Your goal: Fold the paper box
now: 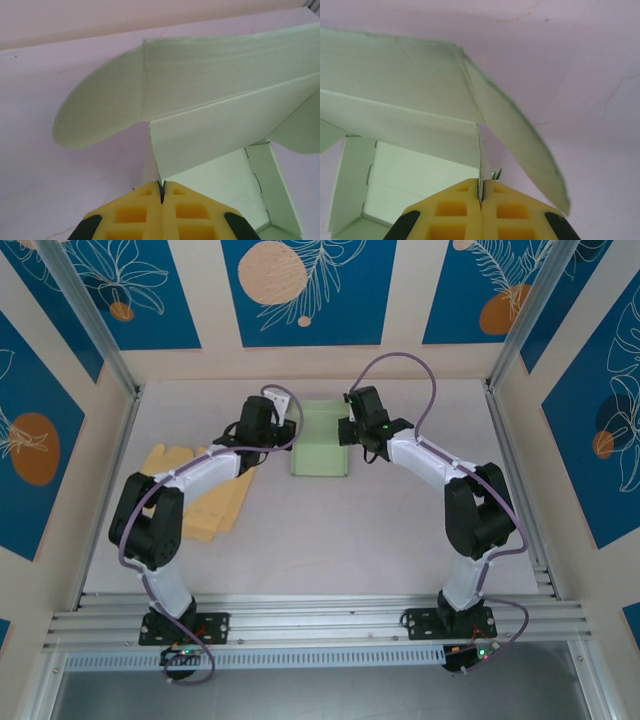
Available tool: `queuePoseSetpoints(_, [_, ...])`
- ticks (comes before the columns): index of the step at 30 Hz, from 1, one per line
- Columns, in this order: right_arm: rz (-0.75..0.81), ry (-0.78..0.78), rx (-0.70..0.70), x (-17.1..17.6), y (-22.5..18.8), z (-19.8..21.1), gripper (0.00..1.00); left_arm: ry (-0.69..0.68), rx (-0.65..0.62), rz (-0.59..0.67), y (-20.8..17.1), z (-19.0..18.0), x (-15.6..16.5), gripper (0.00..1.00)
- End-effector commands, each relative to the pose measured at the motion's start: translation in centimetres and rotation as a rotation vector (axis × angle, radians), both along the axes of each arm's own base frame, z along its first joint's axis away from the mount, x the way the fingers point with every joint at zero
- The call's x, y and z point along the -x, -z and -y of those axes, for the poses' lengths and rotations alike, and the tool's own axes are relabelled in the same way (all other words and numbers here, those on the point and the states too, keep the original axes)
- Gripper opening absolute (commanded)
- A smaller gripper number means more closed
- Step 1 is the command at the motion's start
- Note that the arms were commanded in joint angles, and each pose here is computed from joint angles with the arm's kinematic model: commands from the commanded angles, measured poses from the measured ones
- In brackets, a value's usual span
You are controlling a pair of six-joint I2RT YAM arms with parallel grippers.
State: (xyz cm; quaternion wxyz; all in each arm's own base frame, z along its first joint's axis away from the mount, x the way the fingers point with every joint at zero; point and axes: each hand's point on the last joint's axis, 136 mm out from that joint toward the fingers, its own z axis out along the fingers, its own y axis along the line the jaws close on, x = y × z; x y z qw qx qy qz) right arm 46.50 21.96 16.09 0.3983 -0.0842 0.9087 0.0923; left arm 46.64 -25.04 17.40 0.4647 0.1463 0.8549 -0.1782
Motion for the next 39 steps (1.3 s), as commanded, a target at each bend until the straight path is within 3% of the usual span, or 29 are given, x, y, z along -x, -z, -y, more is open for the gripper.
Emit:
queuePoseSetpoints(1, [0.086,-0.035,-0.082,-0.7,-1.6,-2.7,0.01,0.032,0.09,0.006,0.0,3.3,0.3,0.0])
queuePoseSetpoints(22, [0.082,0.007,-0.124,2.5,2.2,-3.9,0.0,-0.009,0.125,-0.067,4.9,3.1,3.5,0.0])
queuePoseSetpoints(39, [0.146,-0.008,-0.162,0.8,-0.8,-5.6,0.0,0.051,0.148,0.001,4.0,5.0,4.3,0.0])
